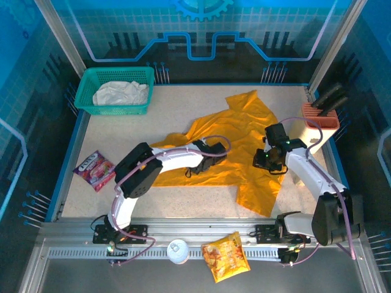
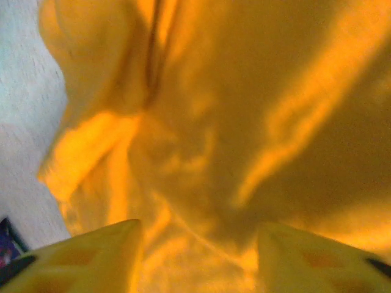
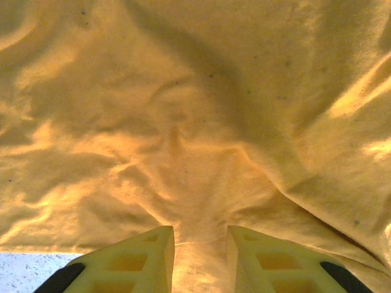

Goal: Fold and stack the t-shirts

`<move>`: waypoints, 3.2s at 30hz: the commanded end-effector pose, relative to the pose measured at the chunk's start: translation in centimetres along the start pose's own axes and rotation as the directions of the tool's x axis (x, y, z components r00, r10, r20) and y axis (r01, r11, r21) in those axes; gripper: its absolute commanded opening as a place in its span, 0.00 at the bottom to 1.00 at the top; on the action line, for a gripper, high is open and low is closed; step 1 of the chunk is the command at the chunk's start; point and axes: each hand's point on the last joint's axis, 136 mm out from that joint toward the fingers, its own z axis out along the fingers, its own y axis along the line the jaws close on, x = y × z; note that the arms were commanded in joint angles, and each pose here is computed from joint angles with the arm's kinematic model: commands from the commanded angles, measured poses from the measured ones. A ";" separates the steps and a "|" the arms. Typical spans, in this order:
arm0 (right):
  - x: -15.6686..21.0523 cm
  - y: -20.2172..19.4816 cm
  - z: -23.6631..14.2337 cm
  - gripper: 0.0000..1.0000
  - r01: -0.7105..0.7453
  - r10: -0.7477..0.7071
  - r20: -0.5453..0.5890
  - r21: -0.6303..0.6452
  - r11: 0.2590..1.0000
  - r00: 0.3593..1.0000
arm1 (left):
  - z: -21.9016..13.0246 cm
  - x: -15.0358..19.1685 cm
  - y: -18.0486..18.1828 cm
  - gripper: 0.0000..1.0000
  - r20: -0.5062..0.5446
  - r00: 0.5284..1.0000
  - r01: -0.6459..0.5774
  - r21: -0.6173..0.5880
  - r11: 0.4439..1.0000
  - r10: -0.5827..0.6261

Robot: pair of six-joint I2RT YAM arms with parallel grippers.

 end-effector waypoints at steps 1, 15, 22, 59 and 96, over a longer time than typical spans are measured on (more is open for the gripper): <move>0.2 0.8 0.5 0.30 0.023 -0.024 -0.014 -0.028 0.999 1.000 | -3.2 0.8 2.8 0.61 0.009 0.991 0.137 -0.030 0.990 -0.136; 0.6 0.5 1.3 0.30 0.022 -0.023 -0.032 -0.022 1.000 0.999 | 0.2 -3.1 10.3 0.45 -0.254 0.855 0.518 0.371 0.771 -0.452; 0.6 0.4 1.3 0.30 0.019 -0.019 -0.035 -0.016 1.000 0.999 | 5.7 -6.3 9.7 0.41 -0.371 0.796 0.605 0.480 0.635 -0.478; 0.3 1.3 1.8 0.29 0.032 -0.032 -0.056 -0.014 0.999 0.998 | 9.9 -5.2 7.8 0.21 -0.391 0.795 0.604 0.450 0.658 -0.463; 1.0 0.9 1.6 0.30 0.037 -0.038 -0.054 -0.006 0.999 0.998 | 11.3 -5.7 9.3 0.36 -0.334 0.817 0.571 0.365 0.735 -0.470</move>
